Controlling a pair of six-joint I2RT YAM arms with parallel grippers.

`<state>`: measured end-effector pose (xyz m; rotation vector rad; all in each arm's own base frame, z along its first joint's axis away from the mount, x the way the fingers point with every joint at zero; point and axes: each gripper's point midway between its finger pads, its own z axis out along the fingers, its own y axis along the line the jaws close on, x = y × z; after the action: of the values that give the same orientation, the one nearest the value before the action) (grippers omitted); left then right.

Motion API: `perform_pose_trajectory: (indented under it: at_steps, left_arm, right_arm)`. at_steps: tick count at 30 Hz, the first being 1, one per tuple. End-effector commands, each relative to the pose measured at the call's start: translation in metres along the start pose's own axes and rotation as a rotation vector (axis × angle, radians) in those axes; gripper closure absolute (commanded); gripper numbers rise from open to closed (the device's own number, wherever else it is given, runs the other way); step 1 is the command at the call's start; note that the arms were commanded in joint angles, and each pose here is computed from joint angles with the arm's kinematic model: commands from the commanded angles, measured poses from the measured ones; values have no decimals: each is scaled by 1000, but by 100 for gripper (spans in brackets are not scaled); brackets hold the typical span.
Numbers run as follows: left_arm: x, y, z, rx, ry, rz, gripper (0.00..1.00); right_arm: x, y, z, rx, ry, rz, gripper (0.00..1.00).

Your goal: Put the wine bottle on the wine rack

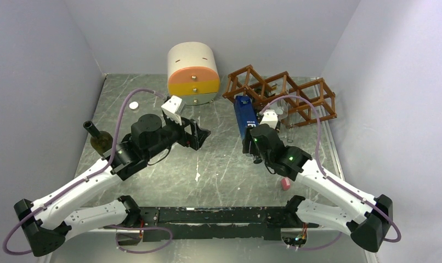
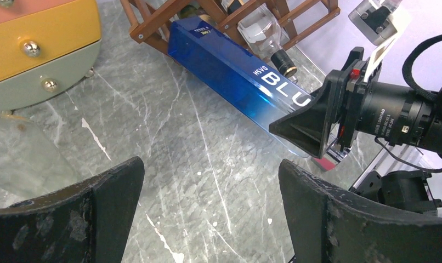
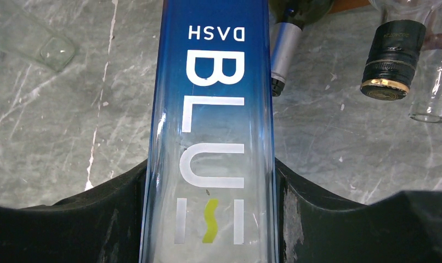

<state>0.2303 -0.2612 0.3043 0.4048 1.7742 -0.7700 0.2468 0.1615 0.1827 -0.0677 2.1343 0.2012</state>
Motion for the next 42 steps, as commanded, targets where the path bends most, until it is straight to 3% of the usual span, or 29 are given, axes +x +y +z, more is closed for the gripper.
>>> perform_pose_trajectory:
  at_steps: [1,21,42]
  left_arm:
    - [7,3,-7,-8,18,7,4]
    - [24,16,-9,-48,15,8,5]
    - [37,20,-3,-76,40,35,5]
  right_arm:
    - [-76,21,-8,-52,-237,228,100]
    - [-97,12,12,35,-399,519,100]
    - [-130,-8,57,115,-512,556,100]
